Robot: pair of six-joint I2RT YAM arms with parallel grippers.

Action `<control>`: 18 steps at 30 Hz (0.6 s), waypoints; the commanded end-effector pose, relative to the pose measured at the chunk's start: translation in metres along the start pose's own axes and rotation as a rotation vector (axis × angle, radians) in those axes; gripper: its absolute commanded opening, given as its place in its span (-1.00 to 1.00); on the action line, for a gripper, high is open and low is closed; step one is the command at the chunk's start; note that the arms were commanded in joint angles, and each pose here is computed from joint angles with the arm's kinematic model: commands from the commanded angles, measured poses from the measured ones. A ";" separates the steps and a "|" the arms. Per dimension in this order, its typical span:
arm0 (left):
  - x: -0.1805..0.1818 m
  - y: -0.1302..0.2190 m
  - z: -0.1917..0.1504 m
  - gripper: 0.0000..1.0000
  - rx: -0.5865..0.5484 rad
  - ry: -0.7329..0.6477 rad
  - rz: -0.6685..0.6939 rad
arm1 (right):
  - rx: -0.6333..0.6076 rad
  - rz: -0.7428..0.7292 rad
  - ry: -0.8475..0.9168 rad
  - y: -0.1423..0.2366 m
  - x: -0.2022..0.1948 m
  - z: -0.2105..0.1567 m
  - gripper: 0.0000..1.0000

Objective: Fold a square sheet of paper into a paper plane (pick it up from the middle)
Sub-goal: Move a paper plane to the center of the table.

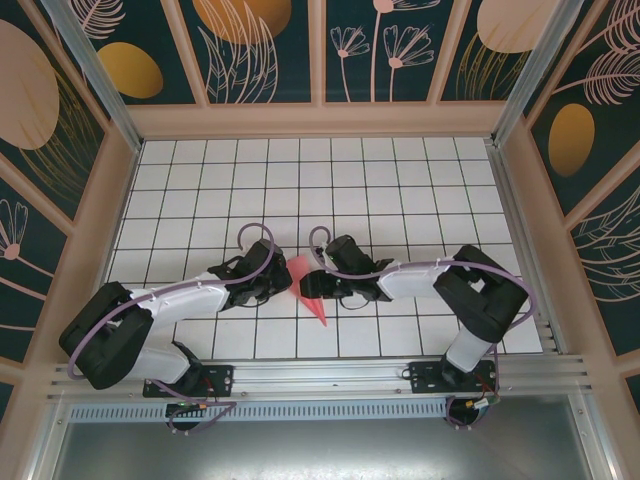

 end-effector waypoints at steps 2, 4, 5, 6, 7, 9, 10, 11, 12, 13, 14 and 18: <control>0.005 0.002 -0.002 -0.76 -0.001 -0.009 0.008 | 0.020 -0.015 0.053 0.000 0.007 -0.003 0.06; 0.006 0.002 -0.002 -0.84 0.002 -0.012 0.011 | -0.007 -0.054 0.067 0.001 0.006 -0.002 0.06; 0.007 0.001 -0.003 -0.86 0.005 -0.013 0.013 | -0.030 -0.065 0.068 0.004 0.006 0.000 0.06; 0.007 0.001 -0.004 -0.87 0.007 -0.013 0.015 | -0.059 -0.070 0.067 0.007 0.007 0.004 0.07; 0.008 0.001 -0.004 -0.87 0.008 -0.011 0.017 | -0.085 -0.075 0.065 0.010 0.008 0.009 0.09; 0.010 0.000 -0.006 -0.87 0.013 -0.011 0.022 | -0.107 -0.084 0.063 0.013 0.008 0.014 0.15; 0.010 0.000 -0.006 -0.87 0.013 -0.012 0.022 | -0.105 -0.086 0.065 0.012 0.008 0.016 0.17; 0.011 0.000 -0.007 -0.87 0.014 -0.011 0.023 | -0.099 -0.091 0.066 0.011 0.007 0.015 0.17; 0.011 0.000 -0.007 -0.87 0.013 -0.011 0.024 | -0.091 -0.095 0.064 0.008 0.006 0.014 0.17; 0.011 0.000 -0.007 -0.87 0.014 -0.011 0.025 | -0.071 -0.089 0.064 0.006 0.005 0.012 0.17; 0.011 0.000 -0.007 -0.86 0.013 -0.011 0.024 | -0.052 -0.078 0.068 0.003 0.007 0.010 0.17; 0.010 0.000 -0.007 -0.86 0.011 -0.011 0.020 | -0.003 -0.058 0.101 -0.005 0.014 -0.002 0.17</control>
Point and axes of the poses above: each hand's point on the last joint's axis, 136 mm out from that joint toward the fingers, its own y axis back along the fingers, its own x axis along the line the jaws close on, z = x × y, the point moved 5 cm from there along y, back along the fingers, and after that the axes turned 15 degrees about -y, right-handed, at the moved point
